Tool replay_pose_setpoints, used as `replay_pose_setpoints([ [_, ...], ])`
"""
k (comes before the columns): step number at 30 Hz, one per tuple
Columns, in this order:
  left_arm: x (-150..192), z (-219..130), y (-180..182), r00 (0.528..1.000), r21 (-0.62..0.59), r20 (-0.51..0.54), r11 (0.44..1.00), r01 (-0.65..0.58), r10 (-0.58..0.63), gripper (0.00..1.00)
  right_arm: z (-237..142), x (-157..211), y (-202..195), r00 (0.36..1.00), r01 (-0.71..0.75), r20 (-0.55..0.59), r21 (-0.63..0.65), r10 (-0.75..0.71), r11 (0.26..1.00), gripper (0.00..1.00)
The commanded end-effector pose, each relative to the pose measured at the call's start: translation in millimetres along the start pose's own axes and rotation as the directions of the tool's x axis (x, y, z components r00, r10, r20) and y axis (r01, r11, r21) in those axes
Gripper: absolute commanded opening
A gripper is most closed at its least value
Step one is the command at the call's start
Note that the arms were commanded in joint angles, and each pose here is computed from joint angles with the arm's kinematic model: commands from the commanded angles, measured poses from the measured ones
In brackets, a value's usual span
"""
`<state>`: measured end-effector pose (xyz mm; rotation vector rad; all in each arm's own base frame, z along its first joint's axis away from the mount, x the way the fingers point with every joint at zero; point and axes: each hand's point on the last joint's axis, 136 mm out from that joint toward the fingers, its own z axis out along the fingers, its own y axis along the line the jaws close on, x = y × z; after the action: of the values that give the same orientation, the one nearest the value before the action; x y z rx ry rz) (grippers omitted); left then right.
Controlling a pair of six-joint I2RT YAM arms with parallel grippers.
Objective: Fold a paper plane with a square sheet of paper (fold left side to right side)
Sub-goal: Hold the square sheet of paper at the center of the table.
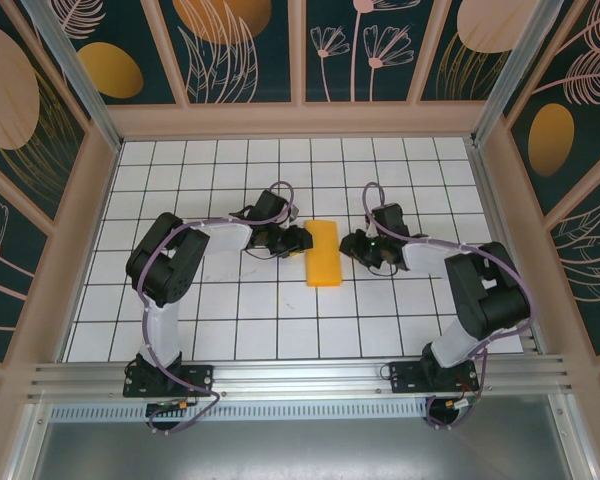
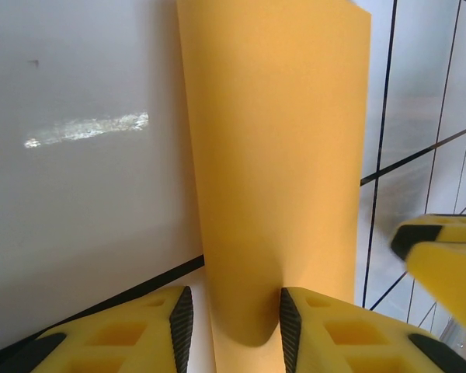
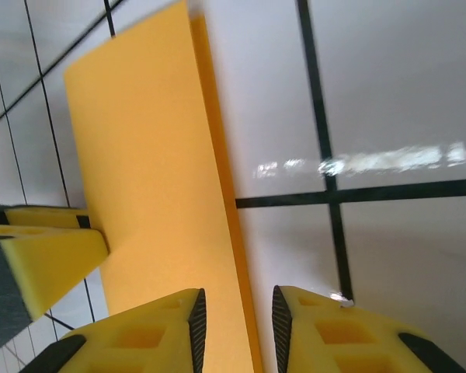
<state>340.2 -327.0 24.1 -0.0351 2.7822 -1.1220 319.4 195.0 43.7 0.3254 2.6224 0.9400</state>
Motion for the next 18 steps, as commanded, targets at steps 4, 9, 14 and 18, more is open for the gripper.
replay_pose_setpoints([
  [4,8,10,16,0.999,-0.06,-0.033,0.998,0.0,-0.002,0.37,-24,-17,-11,0.996,0.013,0.083,0.06,-0.018,0.998,0.33],
  [9,9,10,15,0.999,-0.062,-0.041,0.998,-0.011,0.008,0.37,-30,-20,-13,0.994,0.008,0.104,0.067,-0.015,0.998,0.33],
  [14,10,11,19,0.999,-0.073,-0.045,0.997,-0.013,0.009,0.36,-28,-18,-10,0.995,0.008,0.096,0.048,-0.013,0.999,0.33],
  [18,11,11,20,0.999,-0.079,-0.047,0.997,-0.016,0.013,0.36,-26,-17,-4,0.996,0.007,0.083,0.013,-0.008,1.0,0.32],
])
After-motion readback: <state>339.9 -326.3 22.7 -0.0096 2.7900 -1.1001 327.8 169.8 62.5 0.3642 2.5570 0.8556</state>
